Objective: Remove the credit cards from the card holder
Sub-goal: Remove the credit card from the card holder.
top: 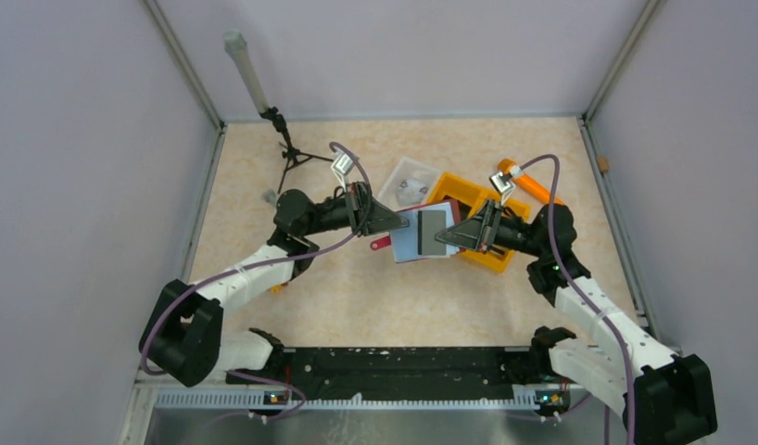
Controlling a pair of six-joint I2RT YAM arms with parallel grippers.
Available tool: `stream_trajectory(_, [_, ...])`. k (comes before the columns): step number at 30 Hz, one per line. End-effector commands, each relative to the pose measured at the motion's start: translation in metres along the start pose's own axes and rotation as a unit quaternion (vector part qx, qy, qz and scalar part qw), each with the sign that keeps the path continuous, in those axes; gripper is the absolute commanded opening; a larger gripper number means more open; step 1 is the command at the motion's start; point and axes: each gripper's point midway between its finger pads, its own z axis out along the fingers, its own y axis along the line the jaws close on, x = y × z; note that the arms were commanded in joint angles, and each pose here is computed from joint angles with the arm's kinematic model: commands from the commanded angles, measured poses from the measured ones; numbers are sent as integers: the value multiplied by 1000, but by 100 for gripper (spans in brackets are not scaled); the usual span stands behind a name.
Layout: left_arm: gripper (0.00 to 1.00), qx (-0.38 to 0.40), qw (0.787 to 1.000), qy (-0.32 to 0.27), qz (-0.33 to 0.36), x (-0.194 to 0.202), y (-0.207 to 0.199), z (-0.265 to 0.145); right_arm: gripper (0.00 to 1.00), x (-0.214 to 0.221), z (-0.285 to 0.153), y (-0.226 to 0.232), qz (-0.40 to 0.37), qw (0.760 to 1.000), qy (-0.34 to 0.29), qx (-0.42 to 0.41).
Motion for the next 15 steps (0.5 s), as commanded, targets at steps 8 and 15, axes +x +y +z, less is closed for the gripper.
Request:
stream_trajectory(8, [52,10,999,24,25,9,-8,8,1,-13,1,24,-39,999,-15,-34])
stream_trajectory(15, [51,14,999,35,26,12,-10,21,1,-12,1,23,-37,999,-13,-34])
